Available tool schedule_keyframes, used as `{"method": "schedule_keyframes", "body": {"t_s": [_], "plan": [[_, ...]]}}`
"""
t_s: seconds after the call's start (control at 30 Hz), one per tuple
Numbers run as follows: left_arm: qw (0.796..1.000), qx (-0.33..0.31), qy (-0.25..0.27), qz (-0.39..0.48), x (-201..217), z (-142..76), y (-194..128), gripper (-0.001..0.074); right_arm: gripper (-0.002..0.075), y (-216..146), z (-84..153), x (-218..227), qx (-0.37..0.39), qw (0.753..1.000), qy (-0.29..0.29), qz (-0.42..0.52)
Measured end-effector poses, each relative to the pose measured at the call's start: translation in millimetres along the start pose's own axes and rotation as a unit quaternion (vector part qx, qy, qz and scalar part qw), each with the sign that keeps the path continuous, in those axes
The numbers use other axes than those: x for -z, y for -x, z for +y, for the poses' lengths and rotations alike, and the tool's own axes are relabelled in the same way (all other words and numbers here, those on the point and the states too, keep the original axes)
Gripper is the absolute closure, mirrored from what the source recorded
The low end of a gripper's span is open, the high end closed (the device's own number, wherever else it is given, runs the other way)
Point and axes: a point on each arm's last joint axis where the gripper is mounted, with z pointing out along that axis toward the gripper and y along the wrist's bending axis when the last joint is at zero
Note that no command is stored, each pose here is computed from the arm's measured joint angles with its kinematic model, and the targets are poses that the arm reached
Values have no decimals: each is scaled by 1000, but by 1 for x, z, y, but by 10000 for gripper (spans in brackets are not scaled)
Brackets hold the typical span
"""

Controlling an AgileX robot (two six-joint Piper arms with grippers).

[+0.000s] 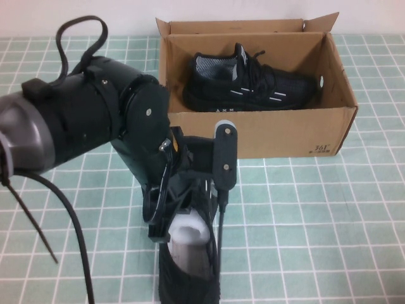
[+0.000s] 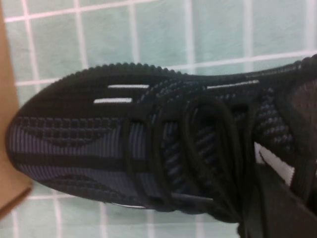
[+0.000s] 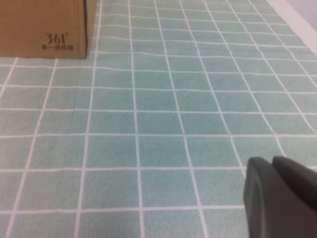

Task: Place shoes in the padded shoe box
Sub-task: Pick up the shoe from the table, then place the shoe in the shoe box

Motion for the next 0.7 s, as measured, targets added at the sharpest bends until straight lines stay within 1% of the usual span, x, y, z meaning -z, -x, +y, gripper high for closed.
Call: {"method": "schedule_keyframes", "body": {"t_s": [0.1,0.2,0.27,0.4,0.53,0.7], "plan": [[1000,24,-10,3,15,-7,7,734,734,0,0,0,0,1000,0,0],[996,83,-12,7,34,-7,14,734,734,0,0,0,0,1000,0,0],[993,120,-4,5,48,-4,20,734,734,0,0,0,0,1000,0,0],[981,189,28,-24,77,6,29,734,734,0,0,0,0,1000,0,0],[963,253,61,-69,108,16,39,734,734,0,0,0,0,1000,0,0],[926,340,94,-132,143,32,52,734,734,0,0,0,0,1000,0,0]]}}
